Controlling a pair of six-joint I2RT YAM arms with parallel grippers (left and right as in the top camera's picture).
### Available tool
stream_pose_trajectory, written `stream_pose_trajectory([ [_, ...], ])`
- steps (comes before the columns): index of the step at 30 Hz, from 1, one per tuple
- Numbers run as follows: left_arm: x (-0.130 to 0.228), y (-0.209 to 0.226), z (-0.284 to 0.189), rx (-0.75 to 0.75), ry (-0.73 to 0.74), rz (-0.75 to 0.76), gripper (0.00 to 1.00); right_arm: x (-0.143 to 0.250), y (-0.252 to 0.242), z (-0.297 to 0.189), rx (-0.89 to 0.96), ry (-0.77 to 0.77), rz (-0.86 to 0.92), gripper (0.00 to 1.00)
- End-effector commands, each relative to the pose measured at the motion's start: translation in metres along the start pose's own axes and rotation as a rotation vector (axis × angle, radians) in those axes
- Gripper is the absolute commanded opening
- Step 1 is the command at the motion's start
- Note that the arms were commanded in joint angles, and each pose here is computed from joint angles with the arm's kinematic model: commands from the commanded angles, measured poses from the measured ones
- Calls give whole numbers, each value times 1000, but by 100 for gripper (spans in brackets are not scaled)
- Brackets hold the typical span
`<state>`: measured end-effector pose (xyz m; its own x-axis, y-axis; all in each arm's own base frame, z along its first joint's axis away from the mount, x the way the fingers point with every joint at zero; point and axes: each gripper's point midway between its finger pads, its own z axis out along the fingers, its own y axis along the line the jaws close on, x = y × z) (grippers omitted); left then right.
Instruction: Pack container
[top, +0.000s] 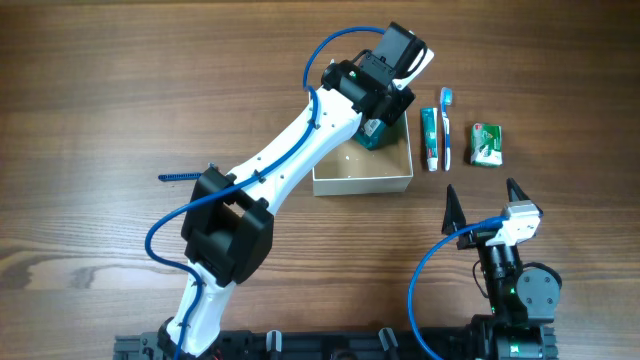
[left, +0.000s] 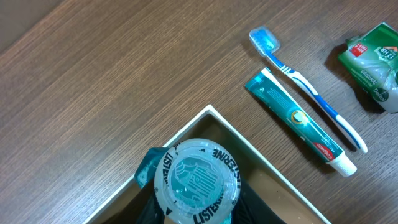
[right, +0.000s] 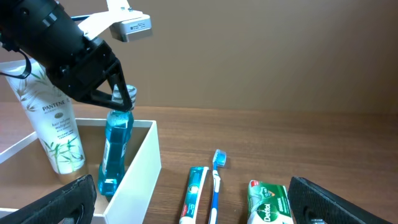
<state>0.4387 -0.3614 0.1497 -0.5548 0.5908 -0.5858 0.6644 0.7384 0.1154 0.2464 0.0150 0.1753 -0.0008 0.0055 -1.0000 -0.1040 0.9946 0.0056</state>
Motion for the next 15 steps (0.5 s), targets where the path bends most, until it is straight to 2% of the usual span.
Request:
stream_pose_trajectory([
  [1,-26,12,-38,-28,-87,-23,31,-2,3,0,-15,-9,-4,100],
  [15,-8,11,-41,-26,-13,-17,31,-2,3,0,-15,-9,-4,100],
])
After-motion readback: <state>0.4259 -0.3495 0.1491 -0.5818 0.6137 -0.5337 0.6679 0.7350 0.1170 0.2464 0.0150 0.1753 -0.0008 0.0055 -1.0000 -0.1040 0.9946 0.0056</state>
